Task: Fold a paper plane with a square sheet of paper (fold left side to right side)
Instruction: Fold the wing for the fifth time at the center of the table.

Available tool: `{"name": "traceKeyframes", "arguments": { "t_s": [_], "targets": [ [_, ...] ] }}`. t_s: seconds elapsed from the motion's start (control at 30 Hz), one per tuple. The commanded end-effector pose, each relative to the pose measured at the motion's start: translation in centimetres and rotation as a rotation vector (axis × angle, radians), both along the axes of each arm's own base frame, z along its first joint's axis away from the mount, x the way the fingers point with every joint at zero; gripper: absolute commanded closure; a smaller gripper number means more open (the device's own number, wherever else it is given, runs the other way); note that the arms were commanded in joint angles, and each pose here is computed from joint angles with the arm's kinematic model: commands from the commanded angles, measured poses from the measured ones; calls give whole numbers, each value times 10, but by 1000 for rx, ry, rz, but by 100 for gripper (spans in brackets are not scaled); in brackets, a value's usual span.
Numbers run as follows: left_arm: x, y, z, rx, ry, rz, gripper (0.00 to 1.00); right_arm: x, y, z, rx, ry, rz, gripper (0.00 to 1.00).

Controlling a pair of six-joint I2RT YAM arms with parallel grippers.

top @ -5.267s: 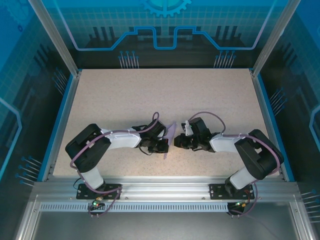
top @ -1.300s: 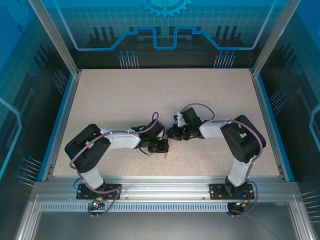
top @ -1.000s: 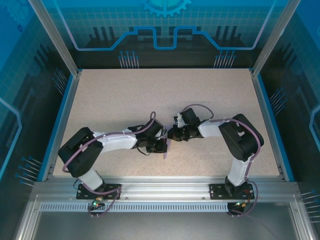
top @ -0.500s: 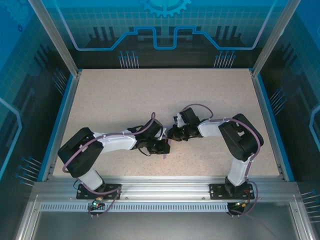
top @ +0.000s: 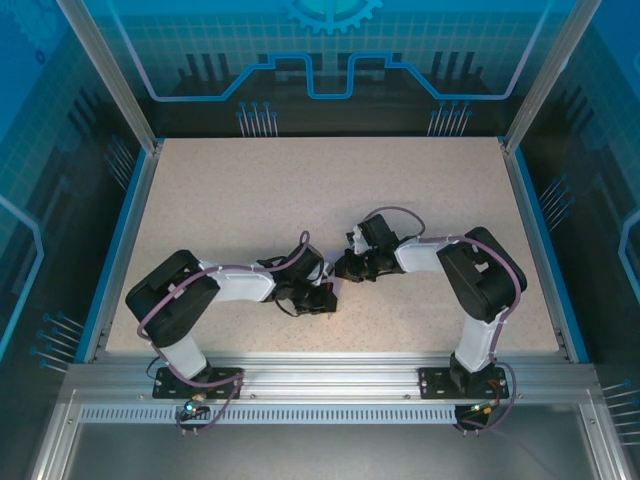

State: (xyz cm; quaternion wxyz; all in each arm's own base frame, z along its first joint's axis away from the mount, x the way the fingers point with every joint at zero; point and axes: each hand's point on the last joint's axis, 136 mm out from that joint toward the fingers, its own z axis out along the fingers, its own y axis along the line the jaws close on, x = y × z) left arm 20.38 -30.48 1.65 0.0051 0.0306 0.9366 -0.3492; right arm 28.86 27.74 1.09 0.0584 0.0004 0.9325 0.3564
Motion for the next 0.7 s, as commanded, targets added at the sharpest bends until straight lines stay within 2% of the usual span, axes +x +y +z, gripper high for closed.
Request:
{"name": "traceKeyframes", "arguments": {
  "t_s": [0.0, 0.67],
  "targets": [
    [-12, 10, -13, 23, 62, 15, 100, -21, -24, -35, -153, 97, -9, 91],
    [-38, 26, -14, 19, 108, -3, 100, -23, -32, -43, -174, 137, -13, 91]
  ]
}}
